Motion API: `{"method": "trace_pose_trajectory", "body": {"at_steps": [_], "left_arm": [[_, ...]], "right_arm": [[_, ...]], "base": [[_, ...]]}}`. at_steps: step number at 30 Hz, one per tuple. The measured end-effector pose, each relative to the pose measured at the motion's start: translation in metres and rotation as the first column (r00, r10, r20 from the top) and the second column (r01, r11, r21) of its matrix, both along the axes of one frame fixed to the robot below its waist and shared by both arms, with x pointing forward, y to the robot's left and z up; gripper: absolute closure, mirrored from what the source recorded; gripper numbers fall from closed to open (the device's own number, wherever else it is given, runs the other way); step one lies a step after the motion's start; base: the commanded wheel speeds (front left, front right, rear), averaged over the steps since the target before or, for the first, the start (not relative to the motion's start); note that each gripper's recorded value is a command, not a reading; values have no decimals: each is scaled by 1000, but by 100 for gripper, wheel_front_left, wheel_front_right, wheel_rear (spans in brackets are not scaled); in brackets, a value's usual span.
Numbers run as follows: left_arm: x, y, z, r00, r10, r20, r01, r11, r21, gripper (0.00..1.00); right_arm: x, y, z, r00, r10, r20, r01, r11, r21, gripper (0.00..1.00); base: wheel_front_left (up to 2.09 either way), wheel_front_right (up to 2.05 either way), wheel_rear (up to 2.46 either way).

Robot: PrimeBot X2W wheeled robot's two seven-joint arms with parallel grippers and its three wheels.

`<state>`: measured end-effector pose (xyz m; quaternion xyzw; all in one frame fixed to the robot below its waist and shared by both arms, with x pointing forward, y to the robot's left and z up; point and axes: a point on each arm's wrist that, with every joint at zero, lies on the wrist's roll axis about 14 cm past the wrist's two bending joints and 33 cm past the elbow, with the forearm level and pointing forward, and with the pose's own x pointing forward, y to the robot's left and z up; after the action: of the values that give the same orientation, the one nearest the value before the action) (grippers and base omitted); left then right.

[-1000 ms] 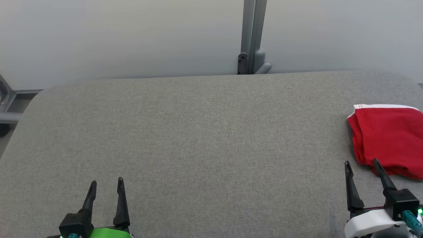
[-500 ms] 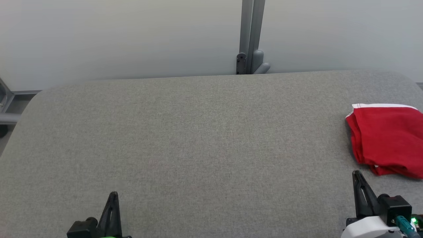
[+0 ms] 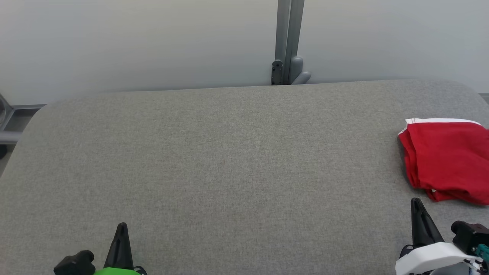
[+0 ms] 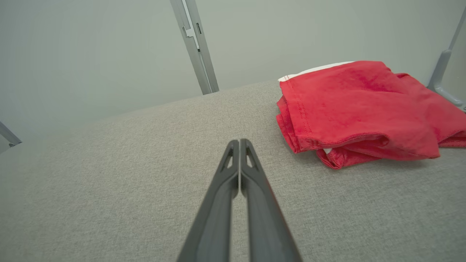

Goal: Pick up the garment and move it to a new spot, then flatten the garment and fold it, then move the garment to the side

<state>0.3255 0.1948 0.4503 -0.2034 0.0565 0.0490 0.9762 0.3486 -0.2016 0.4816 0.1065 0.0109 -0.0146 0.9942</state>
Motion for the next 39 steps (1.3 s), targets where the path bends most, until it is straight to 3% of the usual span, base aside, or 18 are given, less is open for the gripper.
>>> {"method": "trace_pose_trajectory", "body": {"at_steps": [16, 39], "left_arm": [[12, 5, 6, 999, 46, 3, -44, 968, -246, 100], [27, 8, 16, 997, 76, 14, -58, 854, -518, 100]], "right_arm": [[8, -3, 2, 999, -37, -9, 38, 957, 288, 100], [19, -3, 6, 999, -50, -20, 52, 803, 594, 100]], "base": [[0, 0, 0], [0, 0, 0]]}}
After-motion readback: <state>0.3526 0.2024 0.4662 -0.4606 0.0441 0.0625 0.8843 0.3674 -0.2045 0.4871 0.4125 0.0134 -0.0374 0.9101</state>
